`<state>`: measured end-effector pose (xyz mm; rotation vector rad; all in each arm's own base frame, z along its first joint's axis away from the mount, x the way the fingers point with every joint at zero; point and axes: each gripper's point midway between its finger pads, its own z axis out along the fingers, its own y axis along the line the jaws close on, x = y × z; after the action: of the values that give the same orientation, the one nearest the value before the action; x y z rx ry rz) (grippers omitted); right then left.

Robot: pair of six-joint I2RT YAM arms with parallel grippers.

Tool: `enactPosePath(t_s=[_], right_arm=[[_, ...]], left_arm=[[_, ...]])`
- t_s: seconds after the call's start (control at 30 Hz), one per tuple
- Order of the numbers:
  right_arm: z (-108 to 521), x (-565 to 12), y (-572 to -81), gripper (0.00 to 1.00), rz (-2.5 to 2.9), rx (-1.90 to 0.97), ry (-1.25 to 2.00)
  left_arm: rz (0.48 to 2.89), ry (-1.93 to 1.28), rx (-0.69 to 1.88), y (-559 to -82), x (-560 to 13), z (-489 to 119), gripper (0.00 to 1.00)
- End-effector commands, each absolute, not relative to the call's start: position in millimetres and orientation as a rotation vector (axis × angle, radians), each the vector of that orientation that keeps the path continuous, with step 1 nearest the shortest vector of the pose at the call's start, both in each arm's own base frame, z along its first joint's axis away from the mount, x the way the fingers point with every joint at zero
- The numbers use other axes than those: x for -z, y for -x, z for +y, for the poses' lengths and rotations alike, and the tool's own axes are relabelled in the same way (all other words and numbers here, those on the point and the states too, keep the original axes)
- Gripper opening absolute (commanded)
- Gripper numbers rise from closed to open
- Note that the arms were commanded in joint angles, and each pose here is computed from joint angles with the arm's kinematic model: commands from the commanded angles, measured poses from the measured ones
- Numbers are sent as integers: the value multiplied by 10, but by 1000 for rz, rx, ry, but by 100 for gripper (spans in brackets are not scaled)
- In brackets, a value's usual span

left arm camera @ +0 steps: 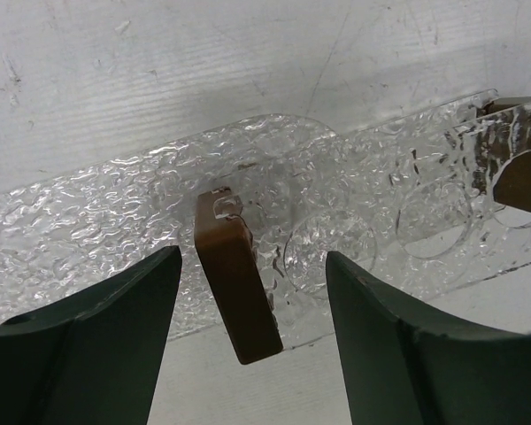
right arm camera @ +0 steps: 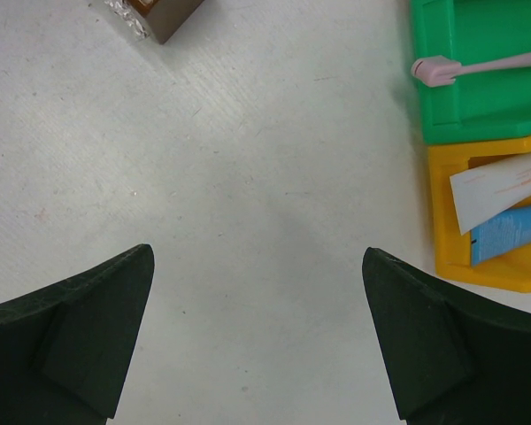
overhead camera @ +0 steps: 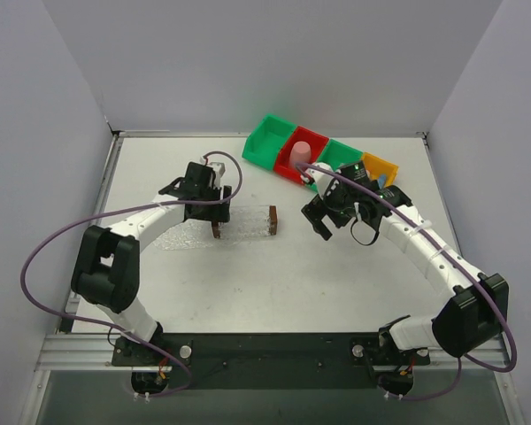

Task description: Prepare toiletry sets of a toothbrush and toothpaste on the tray

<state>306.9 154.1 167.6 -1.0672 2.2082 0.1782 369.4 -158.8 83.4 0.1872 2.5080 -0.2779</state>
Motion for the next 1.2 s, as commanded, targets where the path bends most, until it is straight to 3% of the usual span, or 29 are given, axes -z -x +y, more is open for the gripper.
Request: enactPosePath(t_s=[0.0,0.53,0.97,1.17], right_arm=[[1553,-1695,-3028,98,2185,-226,1033],[1465,-1515,-3011,98,2215,-266,1004],[1461,-1473,-3020,97,2223,-273,1004],[1467,-1472,-3021,97,2221,-276,1005]], left_arm=[[2500,-166,268,-3794,-859,-1617,75],[2511,-154,318,-3817,-866,-1679,57],[2475,-69,349,-3873,-1123,-1434,33],[2451,2,346,-3850,-1248,-1187,31]])
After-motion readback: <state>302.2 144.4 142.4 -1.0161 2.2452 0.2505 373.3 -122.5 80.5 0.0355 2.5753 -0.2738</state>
